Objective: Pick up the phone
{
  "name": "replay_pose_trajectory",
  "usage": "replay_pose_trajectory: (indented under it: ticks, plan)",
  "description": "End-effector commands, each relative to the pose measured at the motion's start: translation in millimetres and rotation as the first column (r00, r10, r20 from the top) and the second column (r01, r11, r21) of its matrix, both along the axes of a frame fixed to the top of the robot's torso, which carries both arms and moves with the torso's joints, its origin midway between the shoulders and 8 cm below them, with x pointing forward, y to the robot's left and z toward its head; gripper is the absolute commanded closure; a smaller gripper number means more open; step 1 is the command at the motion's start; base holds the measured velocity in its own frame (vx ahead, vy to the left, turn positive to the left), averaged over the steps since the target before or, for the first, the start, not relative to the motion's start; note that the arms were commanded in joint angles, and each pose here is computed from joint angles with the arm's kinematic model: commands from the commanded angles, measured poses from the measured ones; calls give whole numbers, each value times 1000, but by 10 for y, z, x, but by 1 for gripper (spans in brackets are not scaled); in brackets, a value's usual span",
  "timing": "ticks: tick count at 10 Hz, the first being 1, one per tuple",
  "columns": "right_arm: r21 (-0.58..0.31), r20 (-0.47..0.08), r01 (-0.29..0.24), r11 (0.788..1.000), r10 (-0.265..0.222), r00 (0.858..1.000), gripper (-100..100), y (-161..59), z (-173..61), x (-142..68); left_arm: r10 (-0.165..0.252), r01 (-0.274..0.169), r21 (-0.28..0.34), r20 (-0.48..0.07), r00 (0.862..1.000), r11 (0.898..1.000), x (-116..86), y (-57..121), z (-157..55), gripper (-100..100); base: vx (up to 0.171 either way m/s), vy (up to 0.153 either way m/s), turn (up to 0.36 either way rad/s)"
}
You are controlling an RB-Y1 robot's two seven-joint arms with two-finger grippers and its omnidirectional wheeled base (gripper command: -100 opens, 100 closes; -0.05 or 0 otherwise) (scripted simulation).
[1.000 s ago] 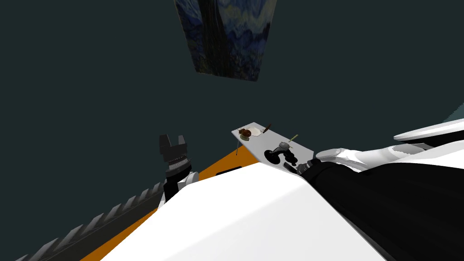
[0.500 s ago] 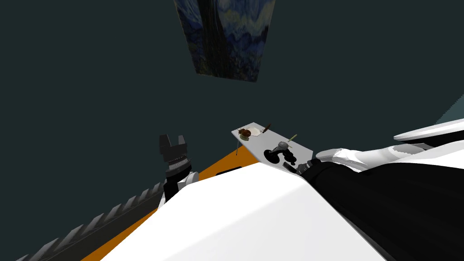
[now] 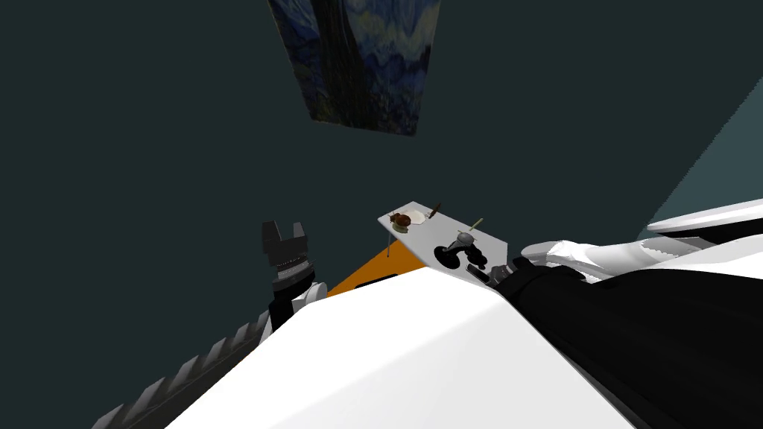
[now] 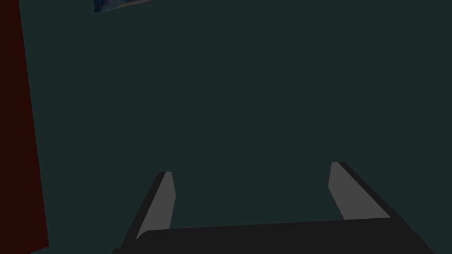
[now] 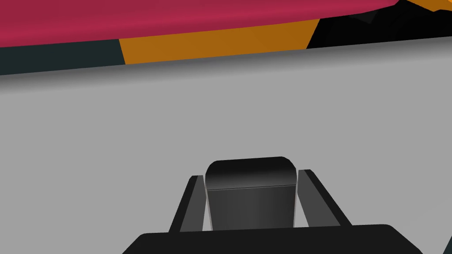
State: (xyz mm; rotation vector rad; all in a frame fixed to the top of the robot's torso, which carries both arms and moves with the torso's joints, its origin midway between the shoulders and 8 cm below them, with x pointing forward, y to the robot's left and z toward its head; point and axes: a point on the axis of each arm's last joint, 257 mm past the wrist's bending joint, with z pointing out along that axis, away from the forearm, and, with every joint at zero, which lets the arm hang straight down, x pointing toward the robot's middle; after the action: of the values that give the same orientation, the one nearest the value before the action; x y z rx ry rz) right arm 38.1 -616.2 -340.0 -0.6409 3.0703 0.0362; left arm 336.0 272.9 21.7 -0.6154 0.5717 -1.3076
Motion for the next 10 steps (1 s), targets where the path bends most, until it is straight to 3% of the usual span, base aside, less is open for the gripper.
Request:
replay_pose_trajectory:
  ticks: [1,7,9,10]
  plan:
    - [5,-1,-34,999,34,999,100,-82,35,19,0,0,0,0,1000,1000,0,0,0,0,90,52,-178]
    - [2,-7,-128,992,128,992,100,-389,179,53,0,0,0,0,1000,1000,0,0,0,0,96,66,-181]
    - [-1,-10,-124,992,124,992,100,-407,190,42,0,0,0,0,1000,1000,0,0,1,0,44,44,-35]
    - [1,-10,-124,992,124,992,0,-405,192,41,0,0,0,0,1000,1000,0,0,1,0,5,6,1]
